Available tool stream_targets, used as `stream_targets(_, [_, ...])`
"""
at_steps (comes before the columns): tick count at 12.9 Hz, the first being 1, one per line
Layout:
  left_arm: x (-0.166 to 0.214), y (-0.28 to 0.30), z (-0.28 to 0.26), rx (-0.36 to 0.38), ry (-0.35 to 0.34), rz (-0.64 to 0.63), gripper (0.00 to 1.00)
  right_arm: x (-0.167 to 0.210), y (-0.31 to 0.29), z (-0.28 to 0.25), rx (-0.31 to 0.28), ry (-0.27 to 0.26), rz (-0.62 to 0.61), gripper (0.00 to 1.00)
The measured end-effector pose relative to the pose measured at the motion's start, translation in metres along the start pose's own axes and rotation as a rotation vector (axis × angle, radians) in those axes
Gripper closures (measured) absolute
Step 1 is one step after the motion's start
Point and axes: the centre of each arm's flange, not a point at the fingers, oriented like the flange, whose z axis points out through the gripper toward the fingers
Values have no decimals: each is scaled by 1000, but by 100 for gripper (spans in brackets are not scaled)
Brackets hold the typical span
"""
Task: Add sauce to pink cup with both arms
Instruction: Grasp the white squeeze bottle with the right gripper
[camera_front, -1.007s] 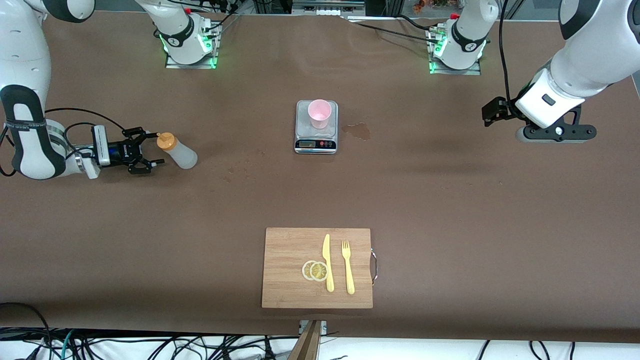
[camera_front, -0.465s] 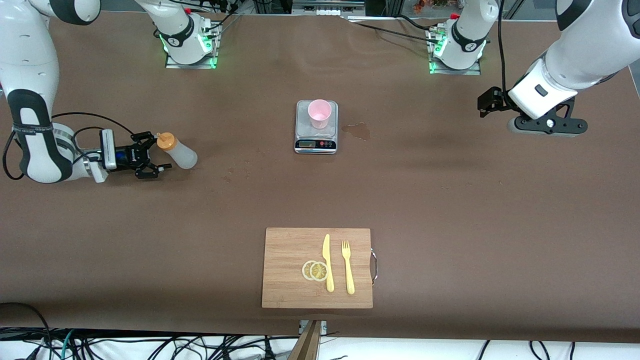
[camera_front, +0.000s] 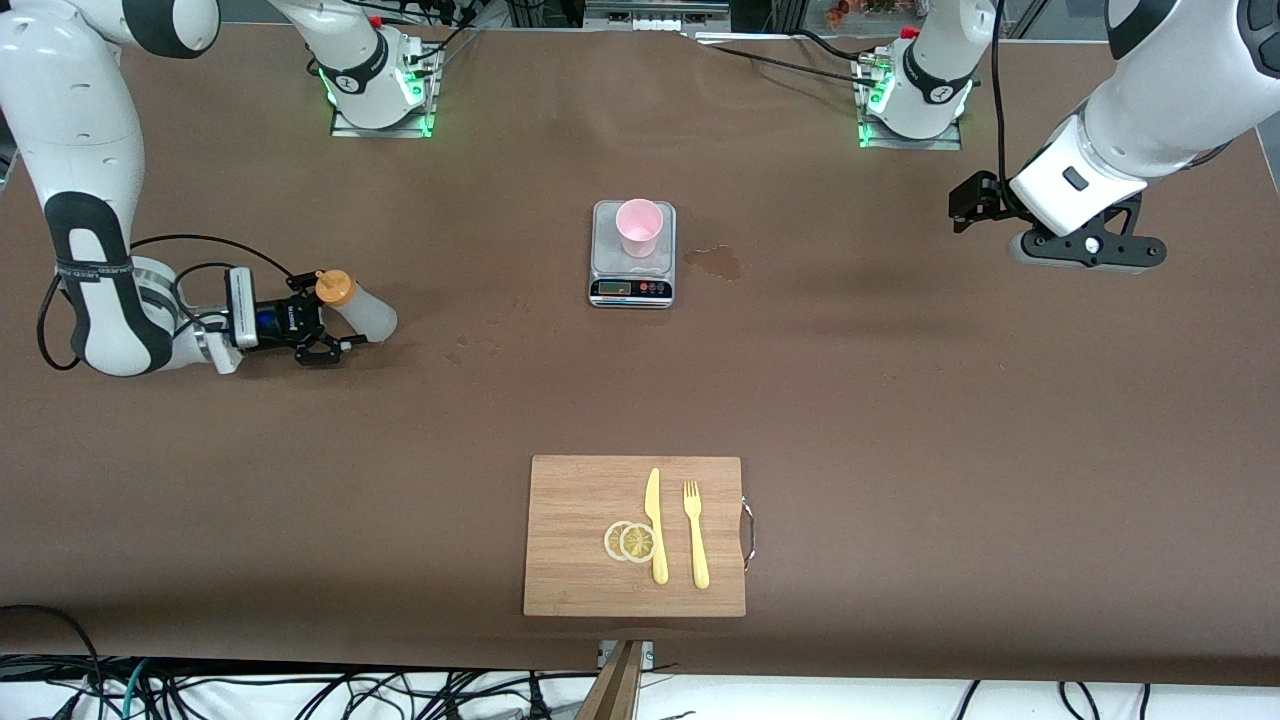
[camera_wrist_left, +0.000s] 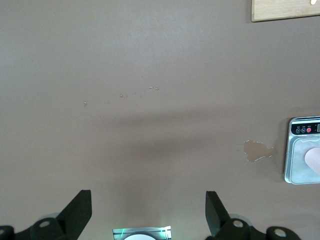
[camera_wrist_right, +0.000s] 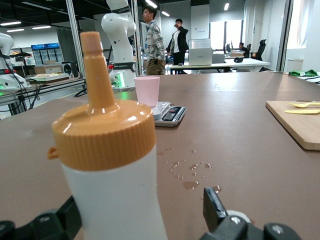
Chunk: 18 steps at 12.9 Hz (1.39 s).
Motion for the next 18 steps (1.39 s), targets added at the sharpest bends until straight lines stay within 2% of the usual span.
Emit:
stream_targets(8, [0,0,0,0,-1,1,0,0,7,34,42,72,-10,0])
stream_targets(11, [0,0,0,0,-1,1,0,0,5,38,53,95,-9,6])
stream_targets(15, [0,0,0,0,-1,1,0,2,8,40,61,101,-5,52])
stream_targets(17, [0,0,0,0,-1,1,0,12,15,44,77,88,30,64])
stream_targets(18, [0,0,0,0,-1,1,0,23,21,44,84,64,58,67])
